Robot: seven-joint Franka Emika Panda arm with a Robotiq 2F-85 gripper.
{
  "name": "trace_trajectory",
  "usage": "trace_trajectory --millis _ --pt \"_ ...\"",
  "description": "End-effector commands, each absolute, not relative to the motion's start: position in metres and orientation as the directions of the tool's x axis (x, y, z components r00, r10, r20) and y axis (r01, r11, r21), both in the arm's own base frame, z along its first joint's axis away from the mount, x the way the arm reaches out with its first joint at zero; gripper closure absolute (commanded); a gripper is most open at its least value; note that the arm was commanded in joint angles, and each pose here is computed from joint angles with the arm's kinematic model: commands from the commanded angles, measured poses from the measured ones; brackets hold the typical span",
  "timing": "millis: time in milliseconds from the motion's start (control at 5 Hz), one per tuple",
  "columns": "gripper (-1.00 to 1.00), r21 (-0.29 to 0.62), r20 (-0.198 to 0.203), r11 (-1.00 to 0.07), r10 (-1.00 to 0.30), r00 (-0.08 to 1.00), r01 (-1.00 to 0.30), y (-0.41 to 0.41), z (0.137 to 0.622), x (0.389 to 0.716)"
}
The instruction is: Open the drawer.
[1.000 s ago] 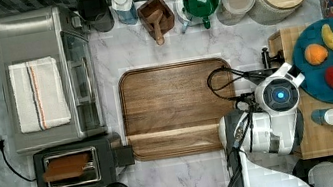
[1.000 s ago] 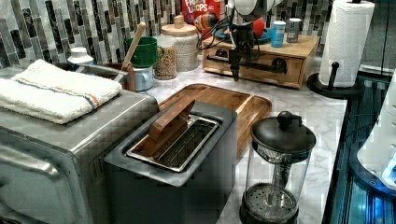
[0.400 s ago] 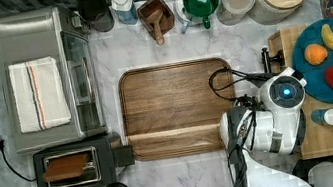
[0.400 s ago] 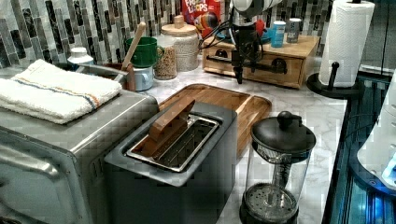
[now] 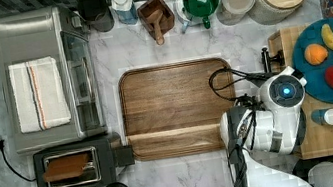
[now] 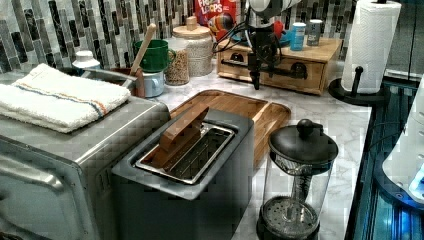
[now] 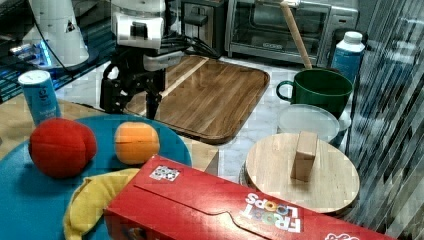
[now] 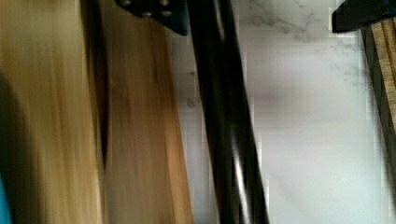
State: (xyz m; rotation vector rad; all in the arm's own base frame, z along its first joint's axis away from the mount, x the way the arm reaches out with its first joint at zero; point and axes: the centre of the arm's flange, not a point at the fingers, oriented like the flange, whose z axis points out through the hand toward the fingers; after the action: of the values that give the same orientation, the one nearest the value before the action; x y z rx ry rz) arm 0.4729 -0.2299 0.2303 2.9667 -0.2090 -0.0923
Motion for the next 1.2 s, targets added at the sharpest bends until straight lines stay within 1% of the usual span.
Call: trace_trajectory --millis 200,400,600,800,1000,1200 --pt "-1.00 0.155 0.079 -0.983 0.108 0.991 0.094 -0.056 0.259 0.537" --pt "-1.00 0.141 0.097 -0.987 0.090 0.991 0.076 -0.015 0.253 0.542" --pt "-1.00 0.141 0.101 -0.988 0.083 0.991 0.068 0.019 0.251 0.541" --pt "-1.00 0.156 0.107 -0.983 0.115 0.988 0.098 0.038 0.251 0.537" --pt "-1.00 0.168 0.125 -0.975 0.170 0.977 0.148 0.046 0.255 0.525" --pt "-1.00 0.160 0.123 -0.976 0.166 0.978 0.145 0.054 0.261 0.518"
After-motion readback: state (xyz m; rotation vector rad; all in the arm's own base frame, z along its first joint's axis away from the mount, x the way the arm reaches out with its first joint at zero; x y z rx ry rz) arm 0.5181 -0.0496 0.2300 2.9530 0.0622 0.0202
